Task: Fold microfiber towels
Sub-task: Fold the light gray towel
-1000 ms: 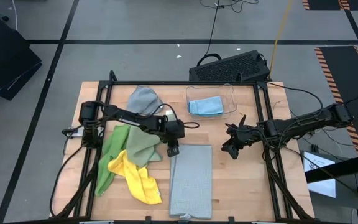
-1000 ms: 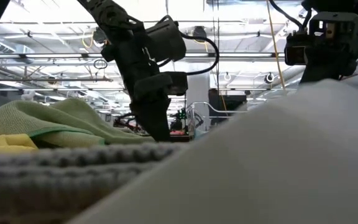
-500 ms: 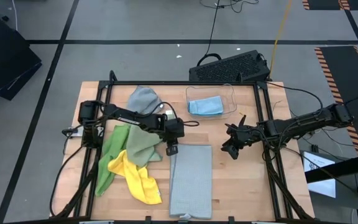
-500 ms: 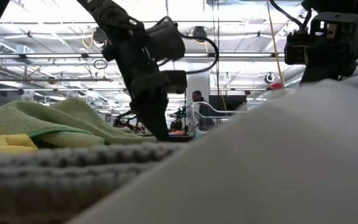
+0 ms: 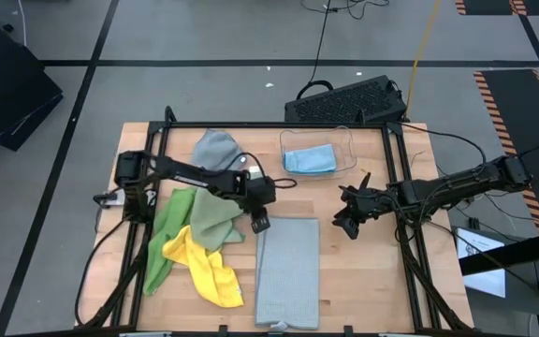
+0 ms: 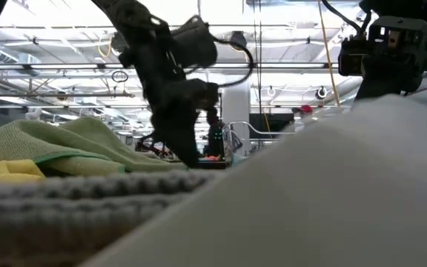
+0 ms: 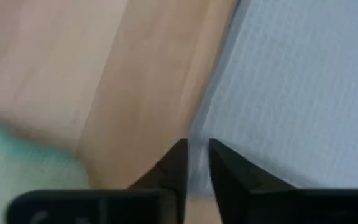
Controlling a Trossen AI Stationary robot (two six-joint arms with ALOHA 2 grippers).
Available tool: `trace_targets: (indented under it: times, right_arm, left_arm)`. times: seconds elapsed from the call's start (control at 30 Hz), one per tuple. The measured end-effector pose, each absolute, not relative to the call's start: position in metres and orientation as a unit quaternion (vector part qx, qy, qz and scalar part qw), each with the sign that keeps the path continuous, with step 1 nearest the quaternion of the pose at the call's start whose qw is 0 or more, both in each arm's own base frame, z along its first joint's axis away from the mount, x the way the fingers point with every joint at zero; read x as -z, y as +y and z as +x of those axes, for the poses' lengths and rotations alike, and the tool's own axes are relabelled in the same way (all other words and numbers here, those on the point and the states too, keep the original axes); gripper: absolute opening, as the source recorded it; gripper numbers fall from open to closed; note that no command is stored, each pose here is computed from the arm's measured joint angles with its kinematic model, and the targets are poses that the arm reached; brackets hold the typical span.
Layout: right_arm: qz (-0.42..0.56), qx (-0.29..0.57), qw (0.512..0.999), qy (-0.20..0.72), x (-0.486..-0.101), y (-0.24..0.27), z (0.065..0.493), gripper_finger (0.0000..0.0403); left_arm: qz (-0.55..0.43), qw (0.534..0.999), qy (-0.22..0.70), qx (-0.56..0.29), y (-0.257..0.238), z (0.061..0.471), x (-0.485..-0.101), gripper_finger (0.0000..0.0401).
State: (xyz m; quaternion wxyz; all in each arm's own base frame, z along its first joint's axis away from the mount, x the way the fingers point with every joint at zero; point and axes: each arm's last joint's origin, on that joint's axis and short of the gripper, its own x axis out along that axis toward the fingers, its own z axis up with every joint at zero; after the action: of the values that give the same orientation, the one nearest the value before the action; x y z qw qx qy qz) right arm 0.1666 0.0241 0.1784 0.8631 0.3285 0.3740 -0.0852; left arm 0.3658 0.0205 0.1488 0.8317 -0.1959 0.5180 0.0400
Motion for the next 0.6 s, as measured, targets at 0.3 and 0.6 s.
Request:
trace_targets:
  times: [0.3,0.6]
  right_arm:
    - [0.334,0.085,0.861,0.373,-0.179,0.024,0.167,0.0134]
    - [0.335,0.085,0.861,0.373,-0.179,0.024,0.167,0.0134]
  left_arm:
    - [-0.168,0.836,0.522,-0.013,0.011,0.376,-0.129,0.0138]
    - [-0.150,0.842,0.518,-0.020,0.016,0.375,-0.131,0.0034]
